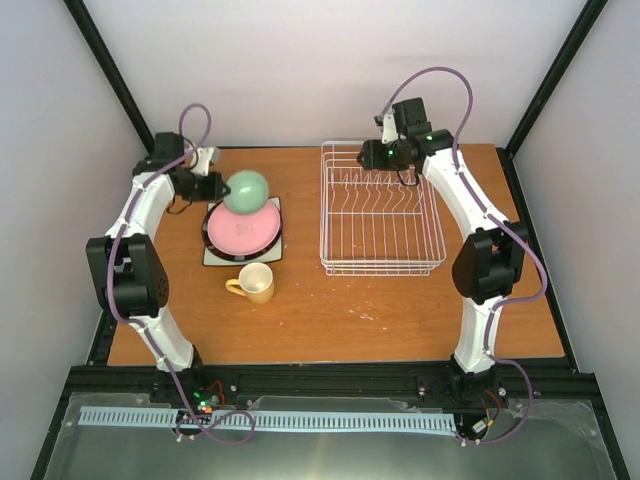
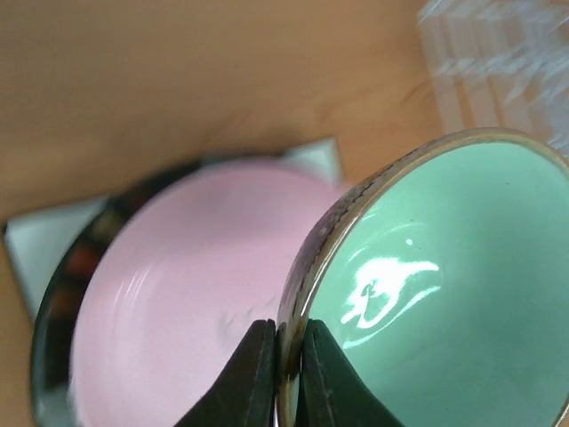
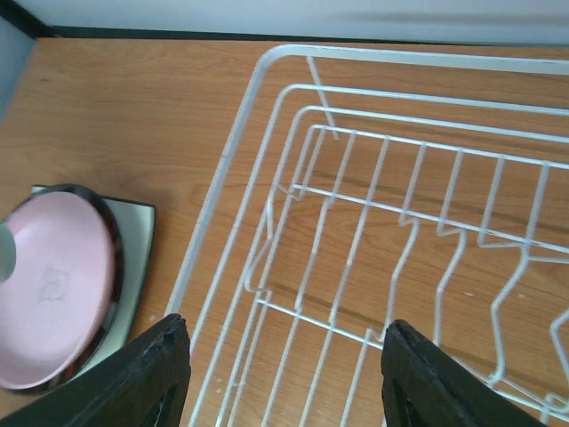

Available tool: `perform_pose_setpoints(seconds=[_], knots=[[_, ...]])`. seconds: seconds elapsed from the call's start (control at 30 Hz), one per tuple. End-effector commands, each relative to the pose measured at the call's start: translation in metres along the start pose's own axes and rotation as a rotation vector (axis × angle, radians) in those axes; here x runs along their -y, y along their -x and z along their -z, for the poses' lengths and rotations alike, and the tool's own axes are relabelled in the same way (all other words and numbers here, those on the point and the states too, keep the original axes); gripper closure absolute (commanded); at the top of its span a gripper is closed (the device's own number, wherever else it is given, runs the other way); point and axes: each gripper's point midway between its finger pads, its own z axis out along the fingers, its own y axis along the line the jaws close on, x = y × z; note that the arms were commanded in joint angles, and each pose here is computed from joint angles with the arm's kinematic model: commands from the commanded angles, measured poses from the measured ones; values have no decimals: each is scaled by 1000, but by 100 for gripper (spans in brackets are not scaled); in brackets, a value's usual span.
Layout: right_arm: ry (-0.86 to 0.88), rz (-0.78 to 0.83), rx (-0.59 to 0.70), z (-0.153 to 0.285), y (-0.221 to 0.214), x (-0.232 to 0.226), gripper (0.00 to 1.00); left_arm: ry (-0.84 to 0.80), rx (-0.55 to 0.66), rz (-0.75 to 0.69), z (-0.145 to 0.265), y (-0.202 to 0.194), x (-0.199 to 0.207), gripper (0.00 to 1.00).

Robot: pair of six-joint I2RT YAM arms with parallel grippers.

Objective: Load the mixed dishes into the dish rack

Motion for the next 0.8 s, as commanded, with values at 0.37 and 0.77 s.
perform_pose_setpoints(seconds=[0.37,0.77], knots=[[1047,-188,-107,72,2,-92,36,-966,394,-254,136,89,180,99],[1374,-441,11,115,5,-95,21,-1280,314,-309,108,69,247,99]])
